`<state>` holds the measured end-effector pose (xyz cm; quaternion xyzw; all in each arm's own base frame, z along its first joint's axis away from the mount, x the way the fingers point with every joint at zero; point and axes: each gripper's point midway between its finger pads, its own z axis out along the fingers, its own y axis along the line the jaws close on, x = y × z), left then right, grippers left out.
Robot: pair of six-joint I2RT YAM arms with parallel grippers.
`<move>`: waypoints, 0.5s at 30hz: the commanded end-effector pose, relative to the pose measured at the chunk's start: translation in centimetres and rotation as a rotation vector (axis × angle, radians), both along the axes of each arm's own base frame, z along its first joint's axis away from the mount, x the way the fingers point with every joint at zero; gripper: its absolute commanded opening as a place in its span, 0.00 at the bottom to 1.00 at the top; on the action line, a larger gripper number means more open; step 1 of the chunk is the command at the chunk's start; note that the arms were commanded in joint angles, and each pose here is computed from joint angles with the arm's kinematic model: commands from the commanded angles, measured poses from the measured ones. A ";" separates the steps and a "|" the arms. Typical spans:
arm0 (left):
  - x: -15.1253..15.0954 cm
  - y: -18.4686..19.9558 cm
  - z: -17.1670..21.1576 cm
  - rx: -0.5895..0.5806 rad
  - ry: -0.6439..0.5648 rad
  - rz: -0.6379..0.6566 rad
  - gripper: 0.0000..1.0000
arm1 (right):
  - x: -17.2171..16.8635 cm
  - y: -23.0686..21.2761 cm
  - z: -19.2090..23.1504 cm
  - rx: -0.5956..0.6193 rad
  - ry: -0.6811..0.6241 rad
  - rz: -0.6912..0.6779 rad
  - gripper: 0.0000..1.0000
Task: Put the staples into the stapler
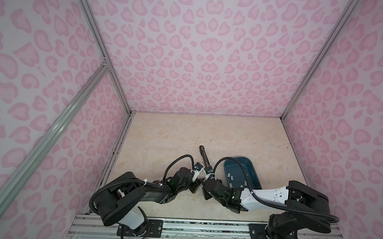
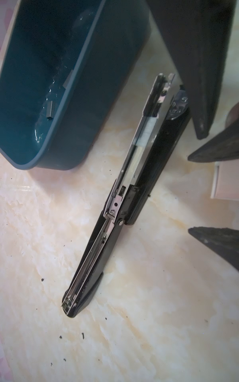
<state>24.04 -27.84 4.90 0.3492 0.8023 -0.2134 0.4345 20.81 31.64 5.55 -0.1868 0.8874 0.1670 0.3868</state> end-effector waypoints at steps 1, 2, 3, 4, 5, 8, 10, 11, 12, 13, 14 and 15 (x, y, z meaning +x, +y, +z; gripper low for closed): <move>-0.2 -0.1 -0.3 0.017 -0.002 -0.022 0.51 | -0.3 -0.2 -0.9 -0.017 0.023 0.006 0.18; -0.2 -0.1 -0.4 0.016 -0.002 -0.022 0.51 | -0.4 -0.2 -1.1 -0.018 0.025 0.007 0.17; -0.2 -0.1 -0.4 0.017 -0.003 -0.023 0.50 | -0.4 -0.3 -1.1 -0.017 0.025 0.005 0.18; -0.2 -0.1 -0.4 0.016 -0.004 -0.023 0.50 | -0.4 -0.3 -1.2 -0.015 0.027 0.006 0.18; -0.2 -0.1 -0.4 0.016 -0.004 -0.023 0.50 | -0.5 -0.4 -1.3 -0.013 0.029 0.005 0.17; -0.3 -0.1 -0.4 0.015 -0.007 -0.024 0.49 | -0.6 -0.7 -1.7 -0.009 0.032 0.003 0.17; -0.3 0.0 -0.3 0.013 -0.007 -0.025 0.49 | -0.7 -0.9 -2.0 -0.011 0.036 0.002 0.17; -0.4 0.0 -0.4 0.014 -0.007 -0.026 0.49 | -0.8 -1.0 -2.1 -0.011 0.038 0.001 0.17; -0.3 0.0 -0.4 0.014 -0.008 -0.025 0.49 | -0.9 -1.1 -2.3 -0.011 0.041 0.002 0.17; -0.3 0.0 -0.5 0.018 -0.008 -0.025 0.49 | -0.9 -1.1 -2.4 -0.011 0.042 0.002 0.17; -0.3 0.0 -0.6 0.019 -0.007 -0.025 0.49 | -1.0 -1.2 -2.5 -0.010 0.044 0.003 0.17; -0.2 0.0 -0.6 0.021 -0.009 -0.023 0.48 | -1.0 -1.2 -2.6 -0.009 0.047 0.002 0.17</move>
